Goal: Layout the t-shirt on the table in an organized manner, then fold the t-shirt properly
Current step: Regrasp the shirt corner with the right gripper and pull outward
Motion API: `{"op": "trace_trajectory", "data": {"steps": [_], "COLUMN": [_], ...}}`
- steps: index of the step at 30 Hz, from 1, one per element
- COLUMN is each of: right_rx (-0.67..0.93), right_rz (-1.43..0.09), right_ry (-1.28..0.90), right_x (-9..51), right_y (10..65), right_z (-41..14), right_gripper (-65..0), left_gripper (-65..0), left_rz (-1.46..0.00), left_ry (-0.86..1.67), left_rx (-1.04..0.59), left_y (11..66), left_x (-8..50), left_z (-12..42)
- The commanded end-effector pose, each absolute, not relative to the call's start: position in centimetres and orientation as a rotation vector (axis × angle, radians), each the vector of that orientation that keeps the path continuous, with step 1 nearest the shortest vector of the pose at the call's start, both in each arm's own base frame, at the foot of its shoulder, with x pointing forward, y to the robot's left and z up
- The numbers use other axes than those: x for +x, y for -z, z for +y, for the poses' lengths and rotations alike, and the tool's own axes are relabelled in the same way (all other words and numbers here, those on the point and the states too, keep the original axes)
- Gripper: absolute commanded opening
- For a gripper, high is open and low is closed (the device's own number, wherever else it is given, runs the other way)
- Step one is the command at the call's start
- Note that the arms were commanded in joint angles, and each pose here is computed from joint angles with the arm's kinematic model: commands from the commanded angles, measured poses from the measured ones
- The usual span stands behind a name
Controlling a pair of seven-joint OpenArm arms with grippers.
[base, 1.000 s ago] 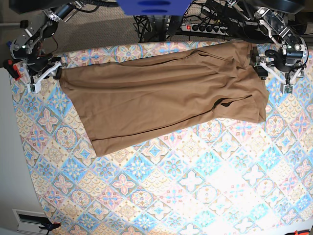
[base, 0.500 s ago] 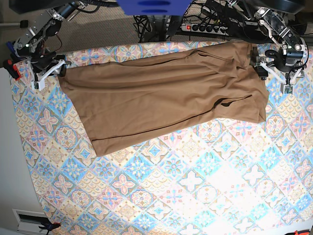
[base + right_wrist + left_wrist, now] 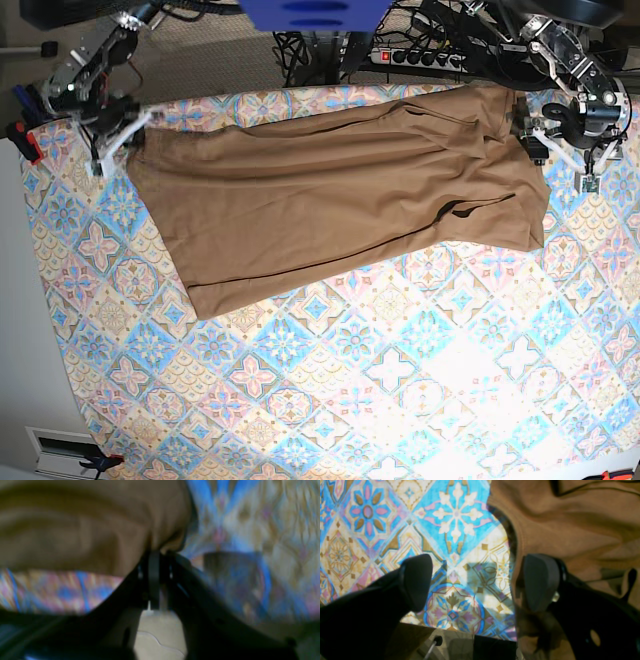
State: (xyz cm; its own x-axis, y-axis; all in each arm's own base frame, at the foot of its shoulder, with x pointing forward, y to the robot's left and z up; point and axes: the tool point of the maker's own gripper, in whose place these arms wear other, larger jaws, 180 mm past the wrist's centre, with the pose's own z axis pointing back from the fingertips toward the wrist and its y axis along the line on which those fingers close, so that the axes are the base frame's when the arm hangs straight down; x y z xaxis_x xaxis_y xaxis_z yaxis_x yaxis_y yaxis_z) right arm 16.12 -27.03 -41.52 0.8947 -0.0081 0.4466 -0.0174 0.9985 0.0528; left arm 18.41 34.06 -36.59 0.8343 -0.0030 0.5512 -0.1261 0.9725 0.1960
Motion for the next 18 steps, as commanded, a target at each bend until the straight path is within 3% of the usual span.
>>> {"op": "trace_trajectory", "data": {"steps": [1,18], "right_rx": [0.026,0.039], "right_rz": [-0.558,-0.594], "right_ry": [-0.036,-0.035], "right_x": [18.1,18.1], "right_y": [39.2,38.4], "right_z": [-27.5,-25.6], "right_gripper": [-65.0,-65.0], "left_gripper": [-11.7,-11.7], "left_rz": [-0.614,-0.608], "left_ry": [-0.061,-0.061], "left_rx": [0.246,0.245], "left_y": [35.7,35.8], "left_x": [18.9,18.8], "left_z": [34.4,34.4]}}
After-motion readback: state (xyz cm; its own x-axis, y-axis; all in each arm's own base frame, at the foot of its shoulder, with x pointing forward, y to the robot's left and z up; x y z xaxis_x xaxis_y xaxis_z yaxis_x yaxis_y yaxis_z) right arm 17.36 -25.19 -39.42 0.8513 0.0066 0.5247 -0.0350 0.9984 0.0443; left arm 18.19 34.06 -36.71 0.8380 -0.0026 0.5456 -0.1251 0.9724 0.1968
